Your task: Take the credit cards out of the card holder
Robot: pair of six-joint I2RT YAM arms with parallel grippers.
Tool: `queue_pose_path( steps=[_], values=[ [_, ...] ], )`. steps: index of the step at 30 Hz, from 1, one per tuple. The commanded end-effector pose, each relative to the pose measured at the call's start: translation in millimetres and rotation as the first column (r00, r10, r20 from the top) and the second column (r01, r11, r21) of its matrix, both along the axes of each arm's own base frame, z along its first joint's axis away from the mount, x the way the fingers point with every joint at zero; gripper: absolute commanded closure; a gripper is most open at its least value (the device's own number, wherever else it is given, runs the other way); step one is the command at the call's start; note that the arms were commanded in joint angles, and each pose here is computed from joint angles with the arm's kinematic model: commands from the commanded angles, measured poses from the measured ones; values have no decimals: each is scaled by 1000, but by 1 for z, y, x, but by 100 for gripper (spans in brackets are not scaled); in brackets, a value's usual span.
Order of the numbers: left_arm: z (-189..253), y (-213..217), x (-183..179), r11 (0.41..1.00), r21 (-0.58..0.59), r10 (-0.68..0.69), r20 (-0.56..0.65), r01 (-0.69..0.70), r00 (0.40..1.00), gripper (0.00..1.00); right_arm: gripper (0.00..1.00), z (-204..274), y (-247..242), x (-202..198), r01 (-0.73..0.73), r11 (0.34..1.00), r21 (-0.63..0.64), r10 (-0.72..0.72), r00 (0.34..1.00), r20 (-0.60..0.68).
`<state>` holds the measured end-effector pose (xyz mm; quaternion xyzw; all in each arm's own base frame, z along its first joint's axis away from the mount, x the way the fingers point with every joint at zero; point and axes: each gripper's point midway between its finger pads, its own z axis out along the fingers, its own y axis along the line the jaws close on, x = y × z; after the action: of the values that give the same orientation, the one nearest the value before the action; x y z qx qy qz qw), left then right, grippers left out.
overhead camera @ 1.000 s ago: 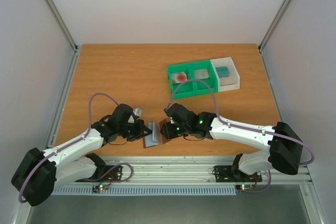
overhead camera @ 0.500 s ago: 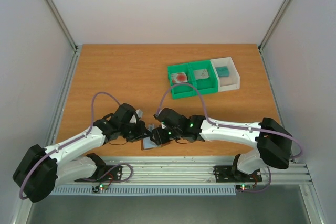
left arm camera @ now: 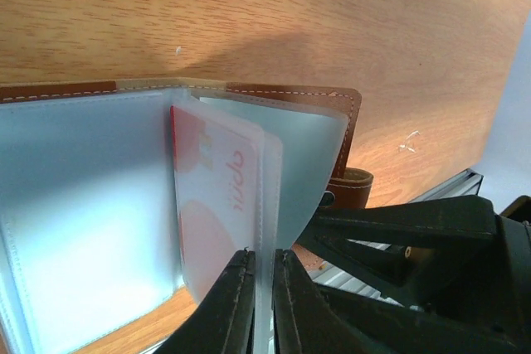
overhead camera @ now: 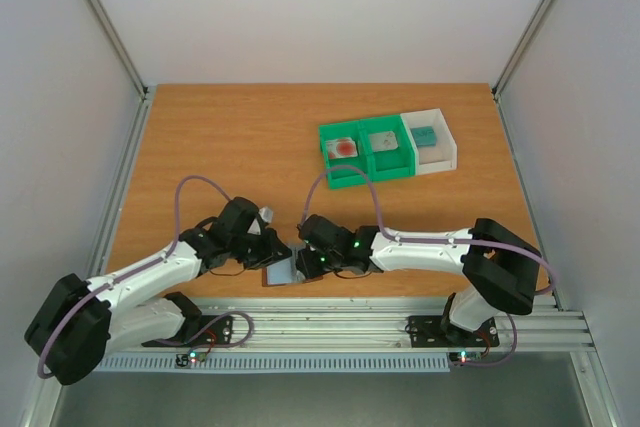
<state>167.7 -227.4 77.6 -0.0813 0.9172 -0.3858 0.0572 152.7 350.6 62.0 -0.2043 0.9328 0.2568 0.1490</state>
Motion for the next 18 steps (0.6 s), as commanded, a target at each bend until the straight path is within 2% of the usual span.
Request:
queue_pose_path(
  steps=[1, 12, 18],
  values=[
    [2, -8, 3, 999, -46, -3, 22, 4, 1000, 91, 70, -2, -5, 9, 49, 999, 13, -49, 998, 32],
    [7, -8, 4, 998, -67, 2, 49, 1, 999, 91, 74, -4, -14, 9, 82, 996, 15, -83, 996, 21],
    [5, -10, 5, 997, -77, -1, 46, 5, 999, 95, 69, 6, -14, 8, 73, 996, 45, -75, 997, 35]
  ],
)
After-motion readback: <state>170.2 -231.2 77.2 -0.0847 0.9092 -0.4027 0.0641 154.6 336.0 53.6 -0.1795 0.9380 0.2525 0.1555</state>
